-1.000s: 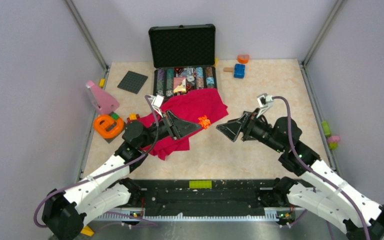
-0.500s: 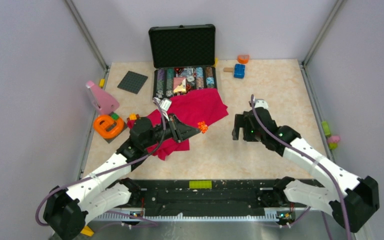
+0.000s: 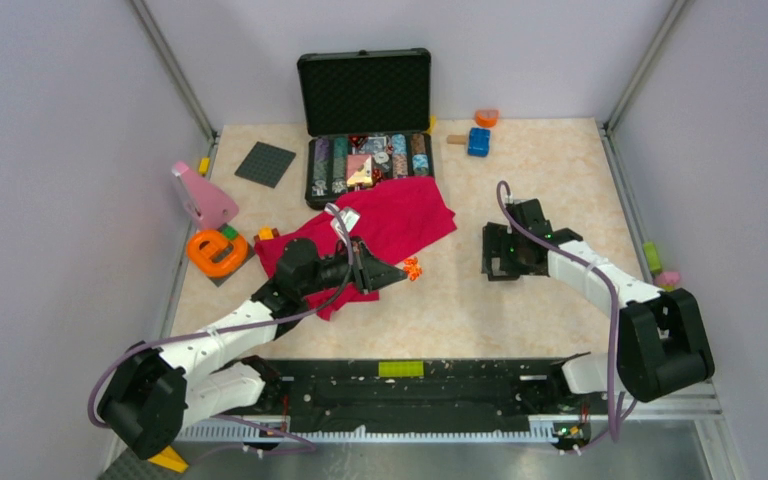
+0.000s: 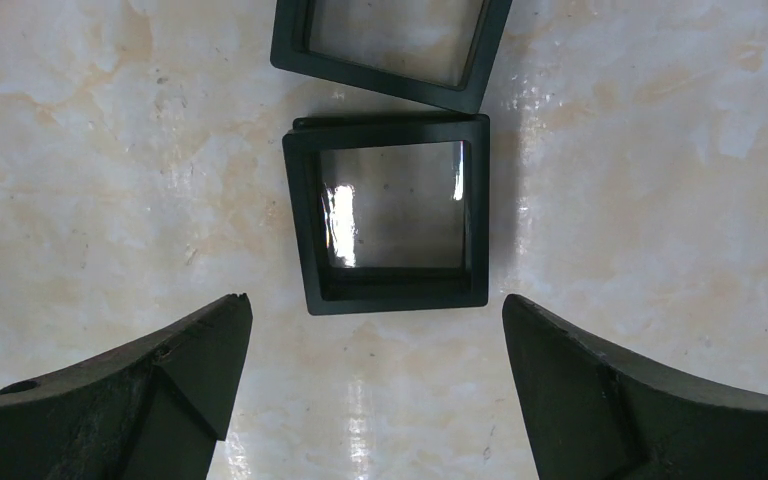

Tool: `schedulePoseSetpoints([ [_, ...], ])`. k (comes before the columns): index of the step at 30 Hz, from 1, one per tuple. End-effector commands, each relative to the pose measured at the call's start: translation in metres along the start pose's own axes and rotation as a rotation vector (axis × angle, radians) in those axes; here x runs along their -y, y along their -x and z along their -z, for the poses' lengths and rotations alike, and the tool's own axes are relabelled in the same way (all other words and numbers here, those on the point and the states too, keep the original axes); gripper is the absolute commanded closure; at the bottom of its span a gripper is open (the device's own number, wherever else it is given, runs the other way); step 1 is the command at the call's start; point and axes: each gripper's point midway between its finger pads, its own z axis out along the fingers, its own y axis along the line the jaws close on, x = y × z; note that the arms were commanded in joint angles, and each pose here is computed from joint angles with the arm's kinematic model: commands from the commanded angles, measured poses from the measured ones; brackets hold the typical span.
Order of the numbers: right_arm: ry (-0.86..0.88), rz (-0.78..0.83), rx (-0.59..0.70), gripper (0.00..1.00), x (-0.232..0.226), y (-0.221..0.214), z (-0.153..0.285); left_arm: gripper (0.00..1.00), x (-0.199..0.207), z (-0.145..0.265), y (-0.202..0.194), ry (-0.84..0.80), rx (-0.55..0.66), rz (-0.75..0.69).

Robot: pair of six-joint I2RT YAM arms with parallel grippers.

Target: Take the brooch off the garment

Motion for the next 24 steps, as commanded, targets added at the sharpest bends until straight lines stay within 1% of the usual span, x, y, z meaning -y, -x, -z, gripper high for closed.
schedulePoseSetpoints([
  [1, 0.012, 0.018, 0.046, 0.01, -0.002, 0.02, -0.005, 1.0, 0.03, -0.001, 0.019, -0.122, 0.04, -0.076],
  [5, 0.017, 0.026, 0.03, 0.01, -0.005, 0.021, -0.013, 1.0, 0.029, 0.002, 0.019, -0.112, 0.049, -0.079],
  [9, -0.028, 0.025, -0.002, 0.02, 0.001, 0.02, -0.025, 1.0, 0.028, 0.004, 0.019, -0.103, 0.052, -0.085],
  [13, -0.047, 0.005, -0.012, 0.11, 0.003, 0.021, -0.033, 1.0, 0.028, 0.006, 0.019, -0.095, 0.055, -0.093],
  [15, -0.048, -0.005, -0.006, 0.13, 0.002, 0.022, -0.033, 1.0, 0.028, 0.007, 0.019, -0.092, 0.059, -0.103],
  [19, -0.044, -0.022, 0.023, 0.15, 0.002, 0.028, -0.029, 1.0, 0.028, 0.007, 0.019, -0.089, 0.056, -0.106],
  [24, -0.026, -0.031, 0.041, 0.26, 0.002, 0.034, -0.021, 1.0, 0.027, 0.005, 0.018, -0.09, 0.048, -0.097],
])
